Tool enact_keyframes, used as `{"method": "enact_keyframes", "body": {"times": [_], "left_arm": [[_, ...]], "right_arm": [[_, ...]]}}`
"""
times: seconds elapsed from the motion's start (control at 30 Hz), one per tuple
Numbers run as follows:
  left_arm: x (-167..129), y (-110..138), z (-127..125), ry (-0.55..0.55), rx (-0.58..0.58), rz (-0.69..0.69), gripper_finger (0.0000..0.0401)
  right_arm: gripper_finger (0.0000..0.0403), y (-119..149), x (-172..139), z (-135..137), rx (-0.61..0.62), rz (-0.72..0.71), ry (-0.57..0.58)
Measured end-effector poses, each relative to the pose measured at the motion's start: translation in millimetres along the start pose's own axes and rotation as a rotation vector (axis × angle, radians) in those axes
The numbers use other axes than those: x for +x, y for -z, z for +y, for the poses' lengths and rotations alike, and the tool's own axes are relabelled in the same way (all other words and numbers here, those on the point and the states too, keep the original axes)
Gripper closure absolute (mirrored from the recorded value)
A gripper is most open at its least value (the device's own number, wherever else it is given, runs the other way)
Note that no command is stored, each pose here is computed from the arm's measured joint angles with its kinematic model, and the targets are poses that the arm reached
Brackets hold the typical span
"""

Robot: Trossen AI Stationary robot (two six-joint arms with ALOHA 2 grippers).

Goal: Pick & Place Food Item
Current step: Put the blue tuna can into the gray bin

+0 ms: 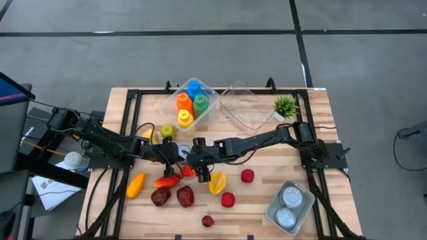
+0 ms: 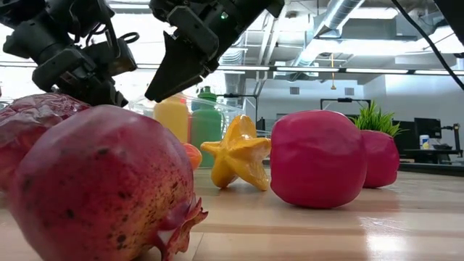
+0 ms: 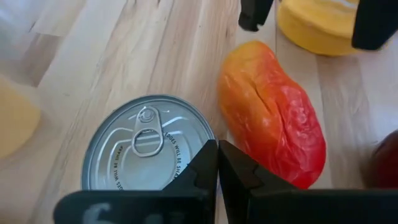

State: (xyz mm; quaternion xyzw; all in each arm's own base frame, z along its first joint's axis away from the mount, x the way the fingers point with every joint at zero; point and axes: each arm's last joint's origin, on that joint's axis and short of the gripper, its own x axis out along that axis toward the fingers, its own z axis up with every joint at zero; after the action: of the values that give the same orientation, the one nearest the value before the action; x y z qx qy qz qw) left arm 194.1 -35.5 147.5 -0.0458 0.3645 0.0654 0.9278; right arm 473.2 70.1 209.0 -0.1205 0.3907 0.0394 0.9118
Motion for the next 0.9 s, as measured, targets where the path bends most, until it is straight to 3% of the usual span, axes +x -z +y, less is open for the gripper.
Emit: {"method": "enact_keyframes", "body": {"times": [0.33,0.9], "left_arm": [[-0.3,-4.6,-2.6,0.056,-0.073,-0.033,0.0401],[-4.3,-22.1,-7.5,0.099,-0.094,-0.077,0.0401]], "right_arm": [[0.0137,1.0,0.7,-5.6,0.007,0.004,0.010],[0.0137,1.5,0.8,-6.3,0.008,0.008,0.011]]}}
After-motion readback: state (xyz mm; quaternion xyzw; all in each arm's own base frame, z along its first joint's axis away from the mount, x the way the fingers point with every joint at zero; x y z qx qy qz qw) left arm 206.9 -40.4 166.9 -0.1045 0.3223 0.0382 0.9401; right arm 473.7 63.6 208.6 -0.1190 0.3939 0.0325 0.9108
